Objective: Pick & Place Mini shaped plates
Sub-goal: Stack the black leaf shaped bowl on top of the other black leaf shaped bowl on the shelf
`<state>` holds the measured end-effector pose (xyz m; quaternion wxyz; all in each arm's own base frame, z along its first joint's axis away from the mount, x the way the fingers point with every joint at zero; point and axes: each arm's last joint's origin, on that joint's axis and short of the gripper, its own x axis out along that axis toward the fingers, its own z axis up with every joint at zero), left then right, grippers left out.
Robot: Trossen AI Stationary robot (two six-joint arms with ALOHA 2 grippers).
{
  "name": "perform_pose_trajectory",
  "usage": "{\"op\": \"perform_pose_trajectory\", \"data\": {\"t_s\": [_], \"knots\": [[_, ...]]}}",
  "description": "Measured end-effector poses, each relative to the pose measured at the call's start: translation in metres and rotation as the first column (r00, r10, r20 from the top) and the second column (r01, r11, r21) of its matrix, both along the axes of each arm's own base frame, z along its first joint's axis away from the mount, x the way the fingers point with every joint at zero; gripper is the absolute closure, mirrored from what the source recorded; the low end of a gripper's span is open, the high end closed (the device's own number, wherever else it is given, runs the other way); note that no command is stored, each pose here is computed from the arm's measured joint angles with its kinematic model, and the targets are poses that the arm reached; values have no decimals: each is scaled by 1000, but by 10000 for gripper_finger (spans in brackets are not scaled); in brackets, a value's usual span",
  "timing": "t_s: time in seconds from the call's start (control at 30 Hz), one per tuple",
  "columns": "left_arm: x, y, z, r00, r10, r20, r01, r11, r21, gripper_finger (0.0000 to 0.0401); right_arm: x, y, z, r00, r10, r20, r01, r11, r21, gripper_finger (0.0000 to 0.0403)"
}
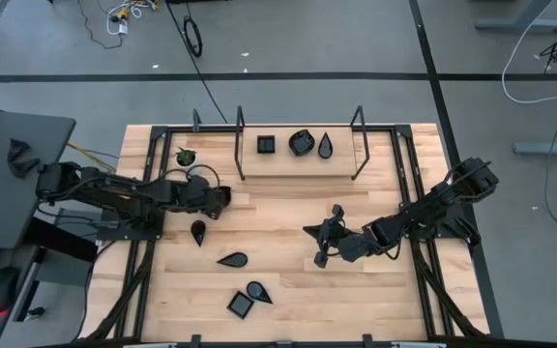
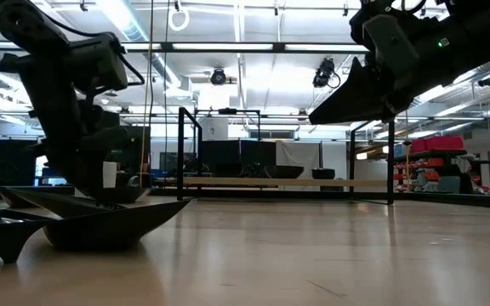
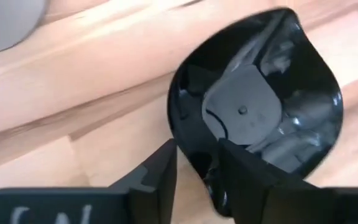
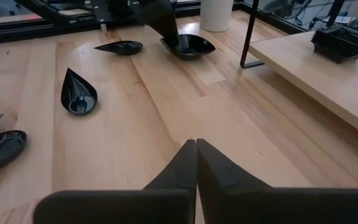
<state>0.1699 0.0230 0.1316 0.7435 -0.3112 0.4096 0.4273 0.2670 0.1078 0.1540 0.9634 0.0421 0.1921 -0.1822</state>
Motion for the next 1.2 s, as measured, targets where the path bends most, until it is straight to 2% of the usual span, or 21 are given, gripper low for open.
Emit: {"op": "perform_pose_trajectory", "data": {"t_s": [0.17, 0.37, 0.53, 0.67, 0.73, 0.87, 0.93, 1.0, 1.1, 1.2], "knots": [[6, -11, 2, 996, -67, 57, 67, 998, 0, 318, 0, 0, 0, 1000, 0, 0, 0, 1000, 0, 395], [20, -30, 9, 962, -164, 219, 169, 986, -4, 360, 1, -1, 0, 1000, -5, 0, 5, 1000, 0, 395], [33, -44, 20, 887, -265, 377, 268, 962, 45, 393, 2, -5, 0, 1000, -21, 4, 21, 1000, 2, 395], [44, -49, 28, 812, -336, 477, 337, 937, 87, 395, 5, -9, 2, 999, -35, 22, 34, 999, 10, 395], [49, -50, 27, 793, -352, 497, 352, 931, 97, 394, 6, -11, 3, 999, -42, 30, 41, 999, 14, 395], [59, -53, 25, 792, -377, 480, 385, 919, 85, 396, 7, -13, 3, 998, -52, 37, 51, 999, 18, 395], [65, -55, 29, 764, -441, 471, 460, 884, 83, 396, 7, -13, 3, 998, -52, 37, 51, 999, 18, 395], [66, -57, 31, 758, -498, 422, 526, 849, 56, 395, 7, -13, 4, 998, -52, 42, 51, 998, 21, 395], [61, -57, 38, 790, -534, 302, 562, 827, -6, 390, 7, -13, 4, 998, -51, 42, 50, 998, 23, 395], [52, -54, 41, 853, -498, 153, 508, 861, -27, 376, 7, -13, 4, 998, -51, 43, 50, 998, 24, 395]]}}
